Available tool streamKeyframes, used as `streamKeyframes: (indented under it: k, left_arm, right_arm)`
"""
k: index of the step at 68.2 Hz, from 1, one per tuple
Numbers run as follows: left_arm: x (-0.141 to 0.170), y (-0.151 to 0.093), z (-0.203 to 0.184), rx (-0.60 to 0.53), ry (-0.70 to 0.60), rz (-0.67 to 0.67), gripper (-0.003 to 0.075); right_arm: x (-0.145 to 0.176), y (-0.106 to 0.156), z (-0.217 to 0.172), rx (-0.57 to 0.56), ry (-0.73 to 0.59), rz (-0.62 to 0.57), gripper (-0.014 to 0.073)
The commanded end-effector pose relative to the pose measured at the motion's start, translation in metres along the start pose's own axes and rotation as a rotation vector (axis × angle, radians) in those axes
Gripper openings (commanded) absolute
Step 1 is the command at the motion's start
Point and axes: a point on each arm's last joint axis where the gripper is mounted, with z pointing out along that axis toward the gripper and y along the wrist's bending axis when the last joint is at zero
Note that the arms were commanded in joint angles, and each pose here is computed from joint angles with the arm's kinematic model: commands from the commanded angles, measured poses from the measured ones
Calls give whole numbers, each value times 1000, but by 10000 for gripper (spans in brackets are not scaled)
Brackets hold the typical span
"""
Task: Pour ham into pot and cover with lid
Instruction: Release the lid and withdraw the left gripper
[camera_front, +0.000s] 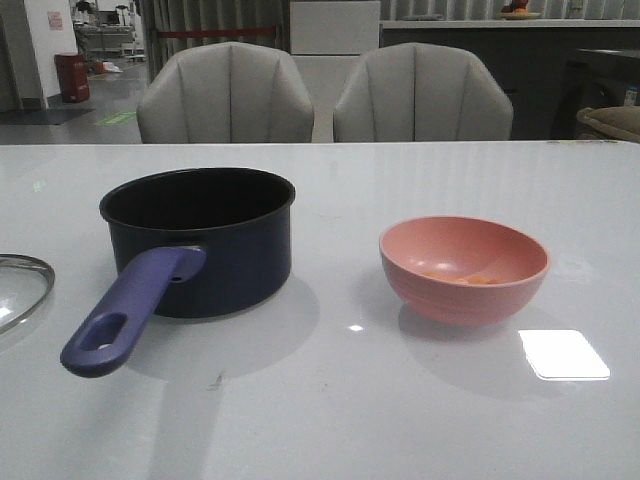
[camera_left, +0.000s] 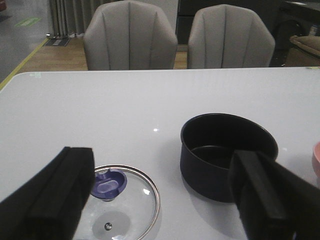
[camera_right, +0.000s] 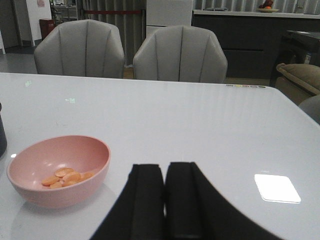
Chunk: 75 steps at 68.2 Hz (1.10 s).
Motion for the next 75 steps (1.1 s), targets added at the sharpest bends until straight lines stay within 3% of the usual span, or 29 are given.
streamKeyframes:
  k: [1, 29, 37, 42, 59, 75]
  left_arm:
    - [-7, -1, -9, 33, -116, 12, 583]
    - [1, -4, -13, 147, -172, 39, 583]
    - [1, -4, -13, 166, -172, 50, 583]
    - [1, -4, -13, 166, -172, 50, 583]
    - [1, -4, -13, 166, -170, 50, 583]
    - [1, -5, -13, 171, -165, 41, 582]
  right_arm:
    - [-10, 1, -2, -4, -106, -9, 159]
    - [-11, 1, -2, -4, -110, -11, 159]
    - [-24, 2, -4, -21, -243, -28, 159]
    - [-36, 3, -6, -20, -259, -19, 159]
    - [-76, 1, 18, 21, 86, -7, 159]
    - [-69, 1, 40, 22, 201, -6, 162]
